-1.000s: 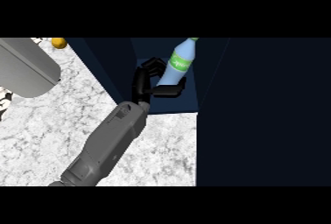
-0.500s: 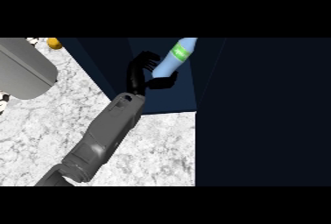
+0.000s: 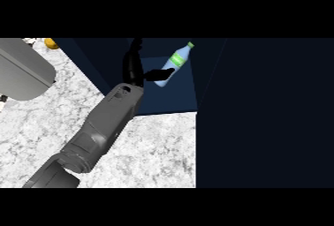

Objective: Pick up the bottled water, place it into the cabinet and close the cabinet

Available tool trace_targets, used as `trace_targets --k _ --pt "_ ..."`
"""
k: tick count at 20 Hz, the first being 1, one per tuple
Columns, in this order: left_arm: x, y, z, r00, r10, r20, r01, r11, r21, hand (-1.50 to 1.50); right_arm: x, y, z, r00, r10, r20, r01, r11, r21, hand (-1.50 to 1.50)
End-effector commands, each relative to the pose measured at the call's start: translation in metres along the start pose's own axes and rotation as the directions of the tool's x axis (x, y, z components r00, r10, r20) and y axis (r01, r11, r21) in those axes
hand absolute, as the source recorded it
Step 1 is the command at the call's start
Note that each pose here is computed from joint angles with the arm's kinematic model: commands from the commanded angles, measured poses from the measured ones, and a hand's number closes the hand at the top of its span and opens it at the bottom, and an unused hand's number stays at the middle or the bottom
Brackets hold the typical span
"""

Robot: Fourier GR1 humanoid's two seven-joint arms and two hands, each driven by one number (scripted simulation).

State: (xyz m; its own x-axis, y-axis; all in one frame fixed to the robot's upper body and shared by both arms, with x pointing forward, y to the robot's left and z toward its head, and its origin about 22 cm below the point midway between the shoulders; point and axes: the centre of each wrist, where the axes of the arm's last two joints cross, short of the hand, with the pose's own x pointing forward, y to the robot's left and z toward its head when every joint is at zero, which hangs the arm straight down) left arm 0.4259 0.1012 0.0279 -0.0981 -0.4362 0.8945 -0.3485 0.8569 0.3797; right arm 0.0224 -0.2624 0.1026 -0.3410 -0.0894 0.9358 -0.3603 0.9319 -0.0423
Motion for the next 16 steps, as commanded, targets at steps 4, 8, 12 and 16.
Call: trace_targets --k 4,8,12,16 --pt "0.032 0.000 -0.010 0.930 0.337 0.149 -0.340 0.940 -0.004 1.50 0.012 0.008 -0.007 0.997 -0.050 0.051 0.050 0.999 0.002 -1.50" --pt "0.041 -0.007 -0.007 0.863 0.488 0.131 -0.465 0.869 -0.170 1.50 0.019 0.003 -0.009 0.998 -0.041 0.051 0.040 0.999 0.009 -1.50" --pt "0.039 -0.010 0.001 0.857 0.499 0.125 -0.473 0.861 -0.188 1.50 0.027 0.008 -0.016 0.998 -0.049 0.033 0.049 0.999 0.004 -1.50" --pt "0.031 -0.011 0.015 0.836 0.540 0.098 -0.515 0.833 -0.202 1.50 0.033 0.014 -0.019 0.999 -0.028 0.045 0.027 0.999 0.019 -1.50"
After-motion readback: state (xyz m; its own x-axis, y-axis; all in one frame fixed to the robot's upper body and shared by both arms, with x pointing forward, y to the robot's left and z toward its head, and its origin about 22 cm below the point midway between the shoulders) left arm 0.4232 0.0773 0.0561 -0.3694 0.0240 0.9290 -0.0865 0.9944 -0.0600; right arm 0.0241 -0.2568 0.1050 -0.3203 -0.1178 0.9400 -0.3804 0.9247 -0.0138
